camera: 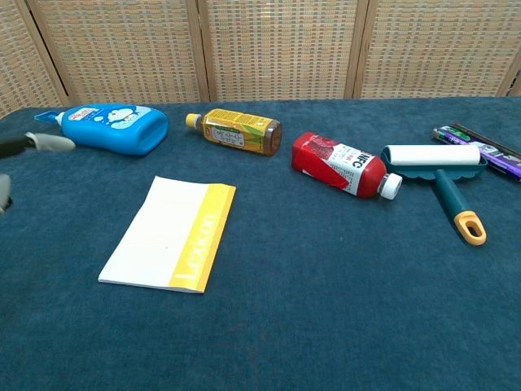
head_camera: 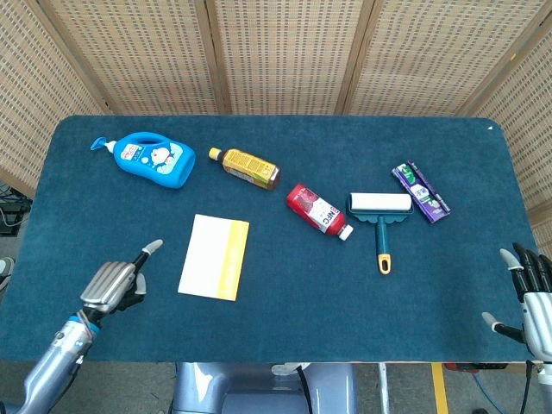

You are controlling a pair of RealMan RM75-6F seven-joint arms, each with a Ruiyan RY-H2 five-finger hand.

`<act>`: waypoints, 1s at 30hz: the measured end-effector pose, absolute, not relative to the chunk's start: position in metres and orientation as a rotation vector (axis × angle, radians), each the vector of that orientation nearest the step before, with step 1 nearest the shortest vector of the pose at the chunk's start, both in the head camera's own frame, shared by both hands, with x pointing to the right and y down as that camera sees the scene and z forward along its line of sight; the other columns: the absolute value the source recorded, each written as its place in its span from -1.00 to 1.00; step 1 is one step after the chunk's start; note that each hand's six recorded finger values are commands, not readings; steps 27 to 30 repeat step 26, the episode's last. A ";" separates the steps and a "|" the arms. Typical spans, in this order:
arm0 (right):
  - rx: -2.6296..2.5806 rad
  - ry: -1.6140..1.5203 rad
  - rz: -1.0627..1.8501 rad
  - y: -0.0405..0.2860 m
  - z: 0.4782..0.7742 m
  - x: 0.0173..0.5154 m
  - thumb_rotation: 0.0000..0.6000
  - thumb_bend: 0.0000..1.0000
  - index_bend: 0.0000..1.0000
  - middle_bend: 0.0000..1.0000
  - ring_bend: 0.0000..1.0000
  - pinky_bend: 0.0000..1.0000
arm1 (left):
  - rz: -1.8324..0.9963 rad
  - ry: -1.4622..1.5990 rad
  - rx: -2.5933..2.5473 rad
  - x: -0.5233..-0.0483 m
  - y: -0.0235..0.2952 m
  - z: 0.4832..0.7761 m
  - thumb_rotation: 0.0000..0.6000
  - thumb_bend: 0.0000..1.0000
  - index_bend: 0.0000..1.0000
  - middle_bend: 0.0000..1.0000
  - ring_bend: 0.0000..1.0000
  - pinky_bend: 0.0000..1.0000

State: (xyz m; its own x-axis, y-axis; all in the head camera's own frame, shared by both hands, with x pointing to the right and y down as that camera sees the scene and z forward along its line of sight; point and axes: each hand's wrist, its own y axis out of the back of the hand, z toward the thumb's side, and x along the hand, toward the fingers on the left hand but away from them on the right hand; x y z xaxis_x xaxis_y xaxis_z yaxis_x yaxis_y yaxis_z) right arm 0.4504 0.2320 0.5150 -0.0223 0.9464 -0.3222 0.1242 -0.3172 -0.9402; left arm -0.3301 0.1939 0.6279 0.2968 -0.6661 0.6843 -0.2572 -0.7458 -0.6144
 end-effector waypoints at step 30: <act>-1.531 -1.170 1.433 0.231 0.517 0.455 1.00 -1.00 -1.00 -1.00 -1.00 -1.00 | -1.676 0.653 -2.538 -0.260 0.193 0.694 1.00 0.83 -1.00 0.96 0.92 1.00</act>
